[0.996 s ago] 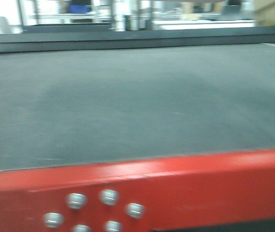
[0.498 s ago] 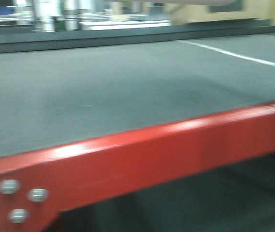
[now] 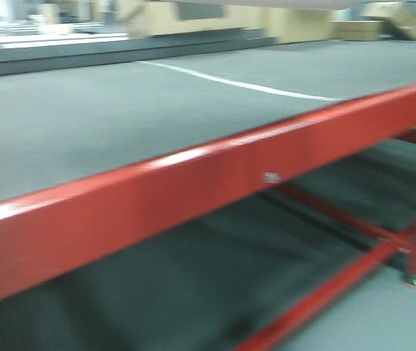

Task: Grab white bin and place on right shelf
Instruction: 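Carry the bin with both grippers while turning toward the shelving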

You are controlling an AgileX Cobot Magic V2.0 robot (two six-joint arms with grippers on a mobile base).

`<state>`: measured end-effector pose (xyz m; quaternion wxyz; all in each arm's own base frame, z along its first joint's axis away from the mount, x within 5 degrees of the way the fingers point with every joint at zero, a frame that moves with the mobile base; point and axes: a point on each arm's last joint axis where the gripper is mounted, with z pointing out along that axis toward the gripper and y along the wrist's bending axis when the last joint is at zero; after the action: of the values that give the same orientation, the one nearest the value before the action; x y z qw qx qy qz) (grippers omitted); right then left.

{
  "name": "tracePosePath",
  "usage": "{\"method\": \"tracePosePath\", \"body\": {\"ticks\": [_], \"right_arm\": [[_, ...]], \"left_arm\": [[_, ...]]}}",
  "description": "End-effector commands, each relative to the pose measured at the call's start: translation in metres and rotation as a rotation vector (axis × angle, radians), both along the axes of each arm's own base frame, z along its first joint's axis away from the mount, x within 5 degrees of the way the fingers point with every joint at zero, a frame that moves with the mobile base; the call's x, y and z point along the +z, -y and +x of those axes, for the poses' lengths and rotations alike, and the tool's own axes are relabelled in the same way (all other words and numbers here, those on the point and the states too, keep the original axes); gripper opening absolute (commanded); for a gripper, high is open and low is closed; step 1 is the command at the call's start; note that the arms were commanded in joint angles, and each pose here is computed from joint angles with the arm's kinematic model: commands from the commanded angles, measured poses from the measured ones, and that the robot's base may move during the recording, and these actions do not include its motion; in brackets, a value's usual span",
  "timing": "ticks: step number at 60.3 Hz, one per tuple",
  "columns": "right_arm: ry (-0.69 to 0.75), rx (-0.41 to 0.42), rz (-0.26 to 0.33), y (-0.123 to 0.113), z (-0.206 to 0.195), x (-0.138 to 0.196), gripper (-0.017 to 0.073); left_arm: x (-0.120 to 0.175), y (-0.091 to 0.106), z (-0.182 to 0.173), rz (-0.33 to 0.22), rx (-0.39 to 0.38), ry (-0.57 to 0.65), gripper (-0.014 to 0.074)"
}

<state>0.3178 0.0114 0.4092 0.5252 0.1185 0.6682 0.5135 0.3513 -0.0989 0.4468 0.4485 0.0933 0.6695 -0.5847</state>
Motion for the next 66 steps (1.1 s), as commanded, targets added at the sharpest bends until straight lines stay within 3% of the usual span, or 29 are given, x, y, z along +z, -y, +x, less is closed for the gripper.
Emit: {"method": "tracePosePath", "body": {"ticks": [1,66], "right_arm": [[0.136,0.214,0.047,-0.0260,-0.0246,0.0299,0.0091],[0.135,0.212,0.046,-0.0258,-0.0244,0.0299,0.0091]], "left_arm": [[0.0348,0.0276,-0.0571,-0.058,-0.389,0.137,-0.0125],[0.0348,0.0276,-0.0571,-0.058,-0.389,0.137,-0.0125]]}}
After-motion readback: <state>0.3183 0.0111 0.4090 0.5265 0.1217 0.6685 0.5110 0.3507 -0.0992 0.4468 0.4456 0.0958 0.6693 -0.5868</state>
